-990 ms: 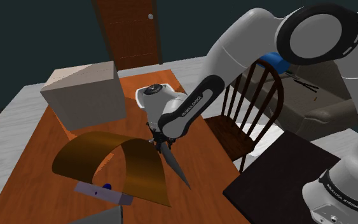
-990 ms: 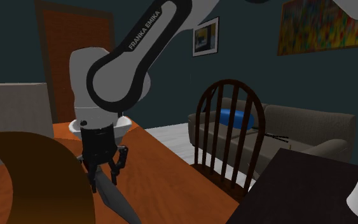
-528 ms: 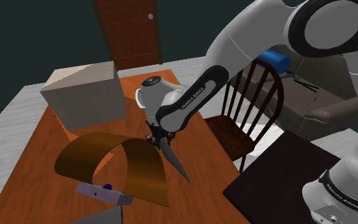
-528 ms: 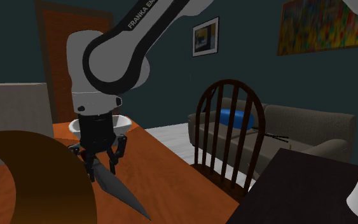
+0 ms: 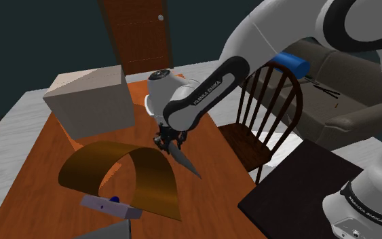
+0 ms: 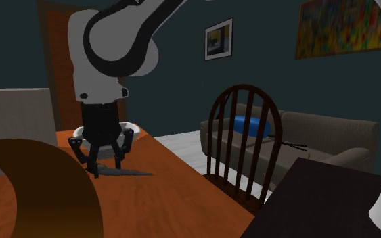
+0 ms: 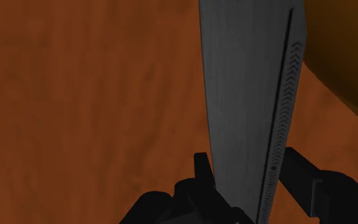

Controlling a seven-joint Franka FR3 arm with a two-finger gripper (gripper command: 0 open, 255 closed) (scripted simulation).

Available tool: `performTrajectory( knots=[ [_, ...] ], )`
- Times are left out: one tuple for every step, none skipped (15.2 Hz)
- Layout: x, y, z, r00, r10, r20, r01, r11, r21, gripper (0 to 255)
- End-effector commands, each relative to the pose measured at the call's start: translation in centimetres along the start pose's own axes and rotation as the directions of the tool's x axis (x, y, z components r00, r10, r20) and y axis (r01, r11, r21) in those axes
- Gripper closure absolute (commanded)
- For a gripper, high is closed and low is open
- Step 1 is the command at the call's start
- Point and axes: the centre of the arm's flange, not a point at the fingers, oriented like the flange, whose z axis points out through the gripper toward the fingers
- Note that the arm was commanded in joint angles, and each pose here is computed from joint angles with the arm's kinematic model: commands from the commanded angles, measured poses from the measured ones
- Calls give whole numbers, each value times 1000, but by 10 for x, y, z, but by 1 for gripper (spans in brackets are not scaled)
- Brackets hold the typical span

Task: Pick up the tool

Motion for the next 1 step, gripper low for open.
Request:
performTrajectory(
  knots=[
    [0, 1, -4, 1000, 0, 0, 0, 1000, 0, 255]
  ],
)
